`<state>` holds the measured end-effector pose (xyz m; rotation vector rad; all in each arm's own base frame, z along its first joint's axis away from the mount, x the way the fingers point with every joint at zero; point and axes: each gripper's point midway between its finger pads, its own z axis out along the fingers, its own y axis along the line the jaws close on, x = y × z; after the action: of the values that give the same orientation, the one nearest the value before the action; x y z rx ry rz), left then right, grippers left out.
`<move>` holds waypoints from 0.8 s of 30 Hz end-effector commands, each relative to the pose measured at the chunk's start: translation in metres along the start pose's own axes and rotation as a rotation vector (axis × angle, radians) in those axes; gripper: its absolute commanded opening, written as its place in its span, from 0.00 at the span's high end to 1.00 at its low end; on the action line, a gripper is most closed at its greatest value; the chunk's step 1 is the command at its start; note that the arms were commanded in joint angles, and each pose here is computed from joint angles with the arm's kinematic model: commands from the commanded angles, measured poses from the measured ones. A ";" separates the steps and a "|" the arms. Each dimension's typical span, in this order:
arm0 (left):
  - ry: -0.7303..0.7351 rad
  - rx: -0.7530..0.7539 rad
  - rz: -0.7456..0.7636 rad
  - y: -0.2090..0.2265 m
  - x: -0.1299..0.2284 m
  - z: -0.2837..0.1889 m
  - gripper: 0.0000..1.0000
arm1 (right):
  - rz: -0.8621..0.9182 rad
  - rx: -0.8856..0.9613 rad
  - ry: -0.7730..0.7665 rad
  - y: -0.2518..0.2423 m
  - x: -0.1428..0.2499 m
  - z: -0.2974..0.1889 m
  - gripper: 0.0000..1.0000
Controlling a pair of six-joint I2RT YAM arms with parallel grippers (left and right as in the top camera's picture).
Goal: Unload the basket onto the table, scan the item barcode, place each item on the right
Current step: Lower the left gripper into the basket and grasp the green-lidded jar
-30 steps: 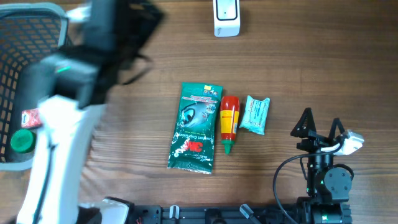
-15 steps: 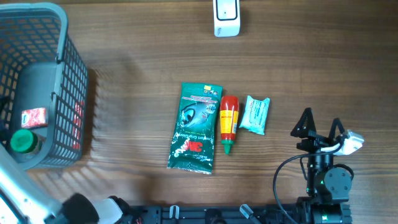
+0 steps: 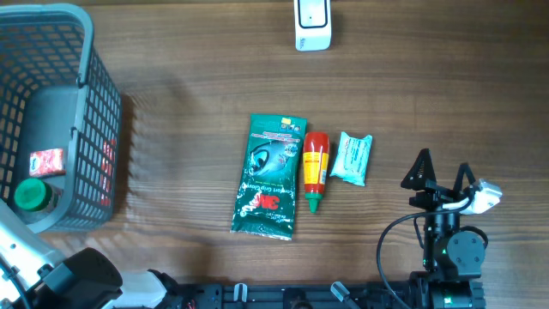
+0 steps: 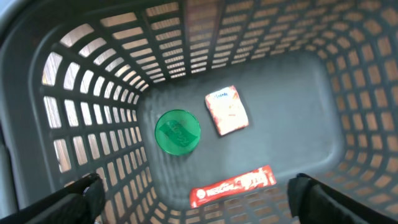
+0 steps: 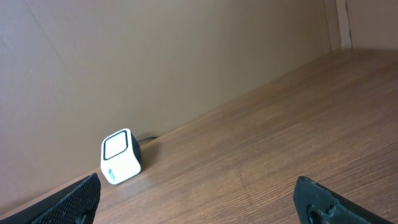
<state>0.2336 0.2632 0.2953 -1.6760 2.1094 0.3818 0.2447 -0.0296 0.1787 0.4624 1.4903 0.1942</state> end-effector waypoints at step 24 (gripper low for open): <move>0.119 0.090 1.012 0.014 0.038 0.067 0.00 | 0.002 0.006 -0.011 -0.001 -0.002 0.000 0.00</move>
<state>0.2379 0.2586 0.2517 -0.5386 2.7337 0.5096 0.2447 -0.0296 0.1787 0.4624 1.4903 0.1942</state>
